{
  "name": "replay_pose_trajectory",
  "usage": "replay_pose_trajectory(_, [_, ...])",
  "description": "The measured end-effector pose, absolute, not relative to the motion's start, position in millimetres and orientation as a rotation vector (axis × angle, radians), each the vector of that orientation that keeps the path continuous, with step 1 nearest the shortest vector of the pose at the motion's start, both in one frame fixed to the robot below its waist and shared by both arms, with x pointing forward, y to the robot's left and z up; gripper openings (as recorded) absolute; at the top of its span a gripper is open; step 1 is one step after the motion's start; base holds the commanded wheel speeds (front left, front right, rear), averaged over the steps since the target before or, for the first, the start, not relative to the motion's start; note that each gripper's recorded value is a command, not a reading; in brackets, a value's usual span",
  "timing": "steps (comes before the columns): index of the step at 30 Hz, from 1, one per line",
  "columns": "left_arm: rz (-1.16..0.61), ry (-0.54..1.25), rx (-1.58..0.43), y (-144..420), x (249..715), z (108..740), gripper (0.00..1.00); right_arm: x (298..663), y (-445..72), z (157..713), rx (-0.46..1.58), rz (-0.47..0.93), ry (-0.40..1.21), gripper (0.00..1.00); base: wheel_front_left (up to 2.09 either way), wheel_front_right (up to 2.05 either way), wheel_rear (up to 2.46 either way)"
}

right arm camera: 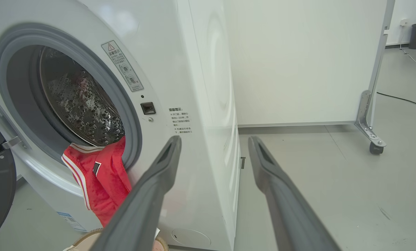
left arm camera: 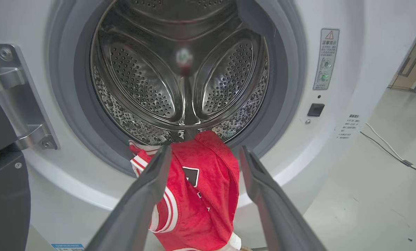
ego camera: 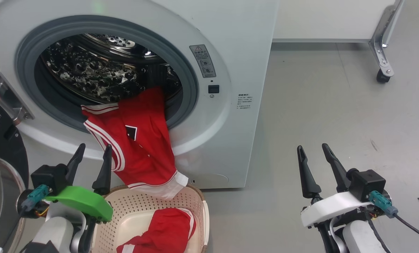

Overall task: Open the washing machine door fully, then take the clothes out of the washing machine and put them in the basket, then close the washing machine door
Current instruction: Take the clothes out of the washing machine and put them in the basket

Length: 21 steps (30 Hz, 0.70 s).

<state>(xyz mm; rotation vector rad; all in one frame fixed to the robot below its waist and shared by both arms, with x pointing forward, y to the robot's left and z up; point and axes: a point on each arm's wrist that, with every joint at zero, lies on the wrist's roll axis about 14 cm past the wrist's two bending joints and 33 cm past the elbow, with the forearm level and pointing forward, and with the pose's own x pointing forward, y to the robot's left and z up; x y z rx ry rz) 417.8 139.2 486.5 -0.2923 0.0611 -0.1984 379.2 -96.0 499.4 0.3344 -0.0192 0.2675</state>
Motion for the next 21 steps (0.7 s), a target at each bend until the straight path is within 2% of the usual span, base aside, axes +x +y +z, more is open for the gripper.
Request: replay_pose_trajectory(21, [-0.17, 0.058, -0.283, 135, 385, 476, 1.0, 375, -102, 495, 0.336, 0.247, -0.009, 1.0, 0.0, 0.0, 0.0])
